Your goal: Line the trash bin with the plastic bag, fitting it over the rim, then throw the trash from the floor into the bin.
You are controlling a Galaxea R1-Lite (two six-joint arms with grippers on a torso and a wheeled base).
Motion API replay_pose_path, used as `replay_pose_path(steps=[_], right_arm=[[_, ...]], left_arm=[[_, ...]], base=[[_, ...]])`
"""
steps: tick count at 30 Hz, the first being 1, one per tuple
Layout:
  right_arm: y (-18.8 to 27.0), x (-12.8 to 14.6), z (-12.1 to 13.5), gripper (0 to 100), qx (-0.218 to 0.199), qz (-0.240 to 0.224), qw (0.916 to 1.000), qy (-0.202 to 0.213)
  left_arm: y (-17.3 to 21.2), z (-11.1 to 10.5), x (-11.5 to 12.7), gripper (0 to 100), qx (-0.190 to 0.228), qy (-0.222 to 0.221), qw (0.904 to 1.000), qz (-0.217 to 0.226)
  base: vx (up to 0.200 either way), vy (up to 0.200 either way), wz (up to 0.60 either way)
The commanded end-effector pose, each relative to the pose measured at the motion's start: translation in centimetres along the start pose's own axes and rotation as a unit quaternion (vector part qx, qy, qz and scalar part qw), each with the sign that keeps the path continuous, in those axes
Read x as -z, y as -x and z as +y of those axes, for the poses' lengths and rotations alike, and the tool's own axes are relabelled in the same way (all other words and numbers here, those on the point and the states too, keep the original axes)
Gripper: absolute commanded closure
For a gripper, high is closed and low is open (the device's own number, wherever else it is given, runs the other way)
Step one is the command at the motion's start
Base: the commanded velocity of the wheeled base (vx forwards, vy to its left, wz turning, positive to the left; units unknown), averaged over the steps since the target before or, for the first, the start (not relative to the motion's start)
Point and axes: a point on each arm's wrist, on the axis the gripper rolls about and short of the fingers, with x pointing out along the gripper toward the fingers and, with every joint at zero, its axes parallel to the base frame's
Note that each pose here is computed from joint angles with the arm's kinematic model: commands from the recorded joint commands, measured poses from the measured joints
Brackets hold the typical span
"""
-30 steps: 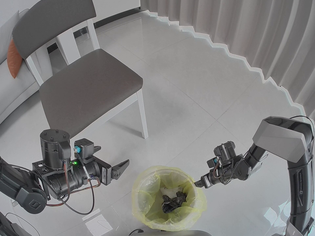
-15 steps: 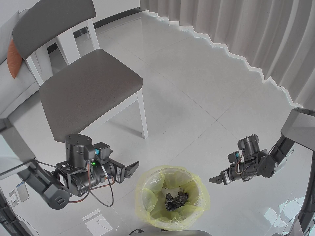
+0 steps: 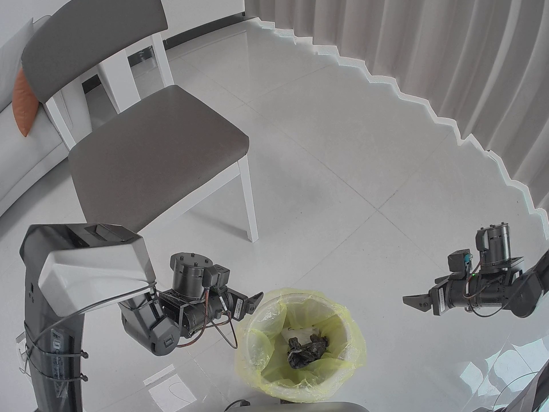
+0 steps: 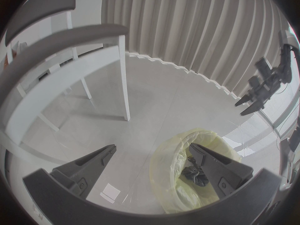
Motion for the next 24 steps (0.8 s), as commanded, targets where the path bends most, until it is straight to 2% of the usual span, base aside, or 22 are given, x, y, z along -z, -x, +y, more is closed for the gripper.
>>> replay_pose_path(steps=[1,14,24], right_arm=[[3.8,0.2,0.5,0,0.006,-0.044,0.9989,0.015],[5.1,0.4,0.8,0,0.008,-0.06,0.998,0.02],[5.3,0.4,1.0,0,0.006,-0.063,0.9977,0.023]], left_arm=[[-2.4,0.8,2.4,0,-0.008,-0.01,0.9993,0.036],[-2.9,1.7,4.1,0,-0.017,-0.027,0.9974,0.065],[-3.8,1.6,4.9,0,-0.009,-0.065,0.9936,0.092]], base=[[0.0,0.0,0.0],[0.0,0.0,0.0],[0.0,0.0,0.0]])
